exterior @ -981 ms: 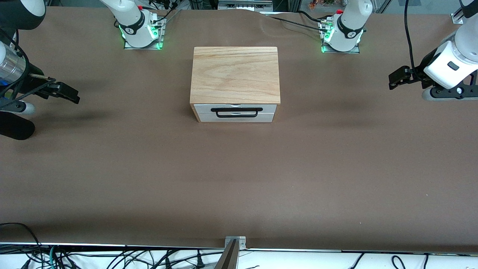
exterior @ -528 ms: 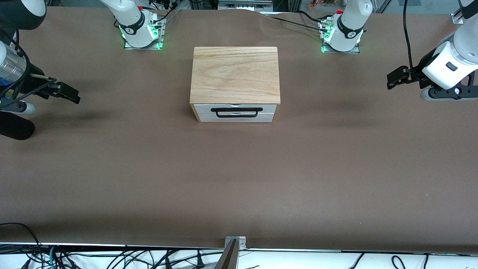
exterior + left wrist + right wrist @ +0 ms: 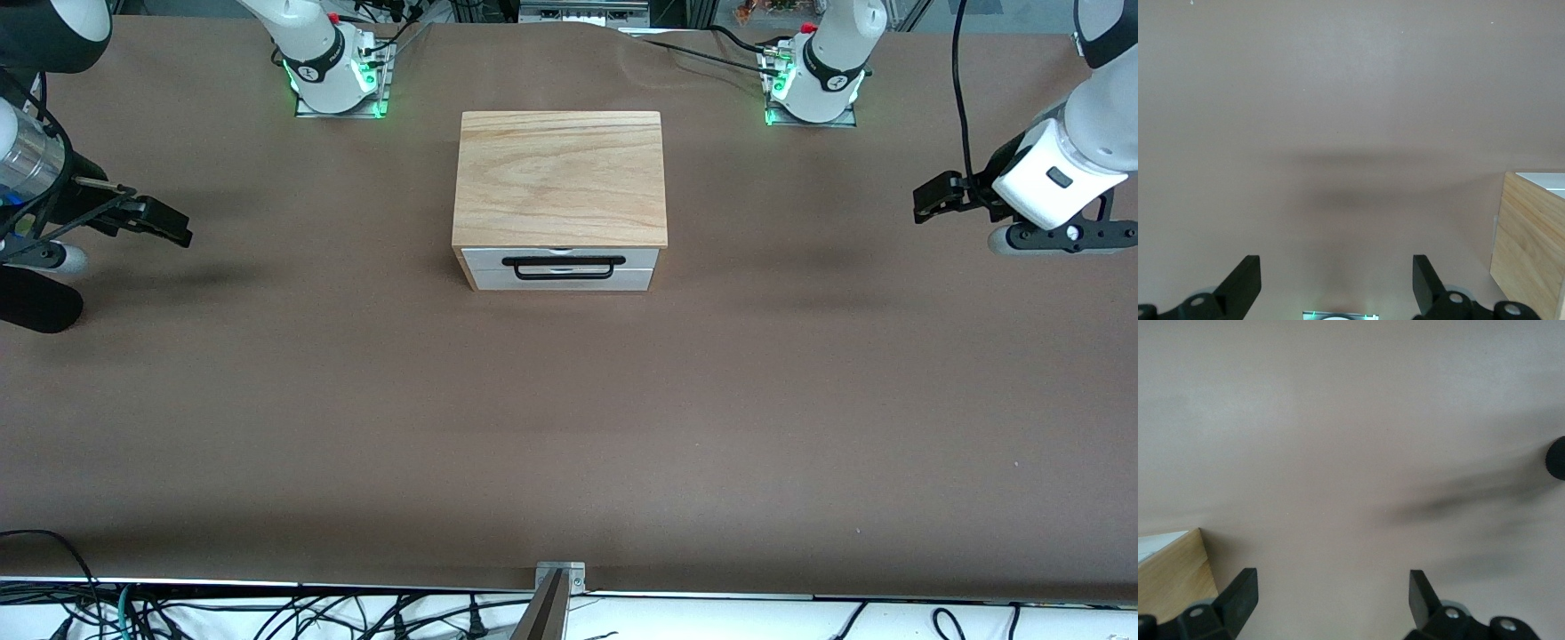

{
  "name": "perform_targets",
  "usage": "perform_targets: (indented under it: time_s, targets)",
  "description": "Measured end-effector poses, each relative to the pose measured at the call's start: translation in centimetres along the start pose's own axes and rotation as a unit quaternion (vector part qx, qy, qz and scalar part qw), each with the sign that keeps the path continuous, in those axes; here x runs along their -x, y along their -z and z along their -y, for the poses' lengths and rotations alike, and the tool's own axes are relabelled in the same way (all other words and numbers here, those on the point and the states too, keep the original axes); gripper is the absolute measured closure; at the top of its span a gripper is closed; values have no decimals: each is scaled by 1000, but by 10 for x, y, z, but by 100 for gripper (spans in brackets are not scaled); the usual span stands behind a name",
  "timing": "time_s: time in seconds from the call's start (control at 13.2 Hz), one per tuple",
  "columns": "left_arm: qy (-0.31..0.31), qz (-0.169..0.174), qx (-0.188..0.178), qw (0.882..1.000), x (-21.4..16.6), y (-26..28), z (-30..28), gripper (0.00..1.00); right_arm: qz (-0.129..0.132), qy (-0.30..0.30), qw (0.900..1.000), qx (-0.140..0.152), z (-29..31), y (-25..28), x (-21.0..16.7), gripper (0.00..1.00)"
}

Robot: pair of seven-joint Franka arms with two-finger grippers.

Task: Pull top drawer with both arms simultaneously

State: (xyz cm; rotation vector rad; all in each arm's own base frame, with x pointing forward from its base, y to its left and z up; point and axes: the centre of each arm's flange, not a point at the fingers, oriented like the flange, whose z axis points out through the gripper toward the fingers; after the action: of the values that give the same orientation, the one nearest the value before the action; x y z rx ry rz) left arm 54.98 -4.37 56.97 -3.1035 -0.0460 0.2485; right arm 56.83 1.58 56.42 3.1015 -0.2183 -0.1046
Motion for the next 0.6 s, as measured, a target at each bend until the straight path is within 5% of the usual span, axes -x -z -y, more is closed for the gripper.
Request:
perform_targets:
  time_s: [0.6]
  targets:
    - [-1,3,16,1000,-16,-18,-5,0,32,8,999,-1,9,-26,6,0]
